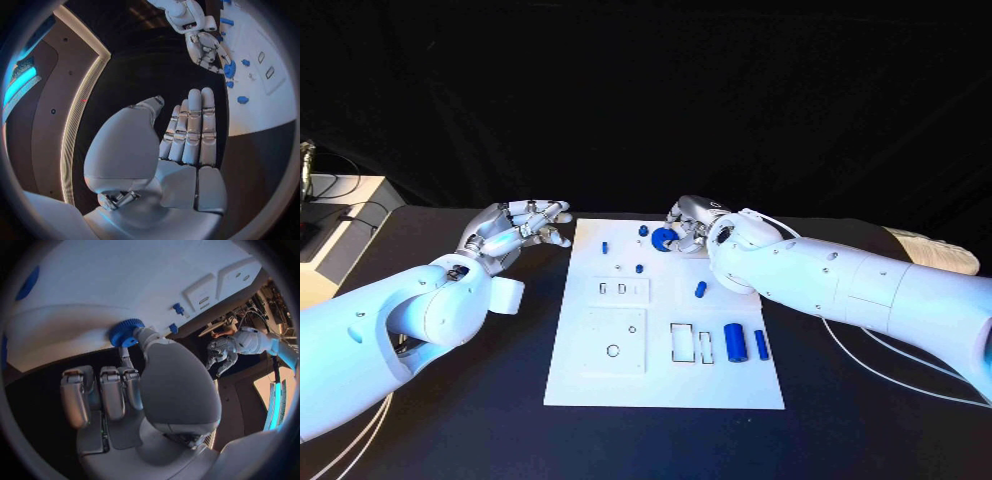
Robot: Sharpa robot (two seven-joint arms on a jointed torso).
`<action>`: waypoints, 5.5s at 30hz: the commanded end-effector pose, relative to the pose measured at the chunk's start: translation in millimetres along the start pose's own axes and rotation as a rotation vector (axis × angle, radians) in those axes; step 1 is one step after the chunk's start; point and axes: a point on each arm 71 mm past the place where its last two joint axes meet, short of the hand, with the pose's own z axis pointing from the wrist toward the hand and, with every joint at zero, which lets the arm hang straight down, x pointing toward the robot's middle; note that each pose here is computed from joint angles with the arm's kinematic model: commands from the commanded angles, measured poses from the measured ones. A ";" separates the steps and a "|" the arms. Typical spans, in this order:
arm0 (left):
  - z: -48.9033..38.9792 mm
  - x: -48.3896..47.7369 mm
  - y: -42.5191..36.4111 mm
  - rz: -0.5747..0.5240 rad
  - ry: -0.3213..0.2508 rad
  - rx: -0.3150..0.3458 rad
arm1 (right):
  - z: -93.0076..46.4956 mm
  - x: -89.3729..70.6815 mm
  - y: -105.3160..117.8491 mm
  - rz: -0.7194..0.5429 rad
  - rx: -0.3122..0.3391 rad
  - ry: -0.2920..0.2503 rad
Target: Assemble the parts on the task board
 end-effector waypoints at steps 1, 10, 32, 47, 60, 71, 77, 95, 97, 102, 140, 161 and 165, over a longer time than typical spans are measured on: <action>0.5 1.6 -0.8 -0.003 0.014 0.008 | -3.3 -6.7 2.6 0.003 -0.018 -0.091; 0.2 0.6 -0.7 -0.003 0.013 0.007 | -15.4 -14.2 9.3 0.011 -0.063 -0.157; 1.2 2.6 -0.1 -0.006 0.017 0.007 | -13.3 7.9 45.6 -0.007 -0.148 -0.088; 1.7 3.0 0.2 -0.006 0.017 0.006 | -7.3 17.7 47.9 -0.041 -0.143 -0.042; 1.5 2.8 0.1 -0.006 0.017 0.006 | -4.2 20.9 42.2 -0.068 -0.122 -0.028; 1.7 3.0 0.4 -0.006 0.017 0.004 | -2.1 23.0 44.0 -0.070 -0.126 -0.024; 1.7 2.7 0.5 -0.006 0.017 0.002 | -2.4 24.2 46.1 -0.061 -0.136 -0.016; 2.0 0.3 1.5 -0.003 0.009 -0.003 | -4.3 27.2 42.2 -0.036 -0.131 0.044; 2.1 0.3 1.6 -0.003 0.009 -0.003 | -4.4 28.3 40.2 -0.040 -0.124 0.064; 2.1 0.0 1.7 -0.003 0.008 -0.003 | -5.1 28.9 34.7 -0.049 -0.108 0.088; -4.2 -4.8 8.5 -0.004 0.000 -0.005 | -67.1 -65.1 -99.6 0.287 -0.134 -0.071; -10.7 -4.5 21.3 -0.016 0.005 -0.028 | -71.3 -46.2 -147.8 0.117 -0.043 0.076; -10.9 -4.8 21.9 -0.016 0.004 -0.030 | -69.6 -41.9 -147.1 0.120 -0.036 0.095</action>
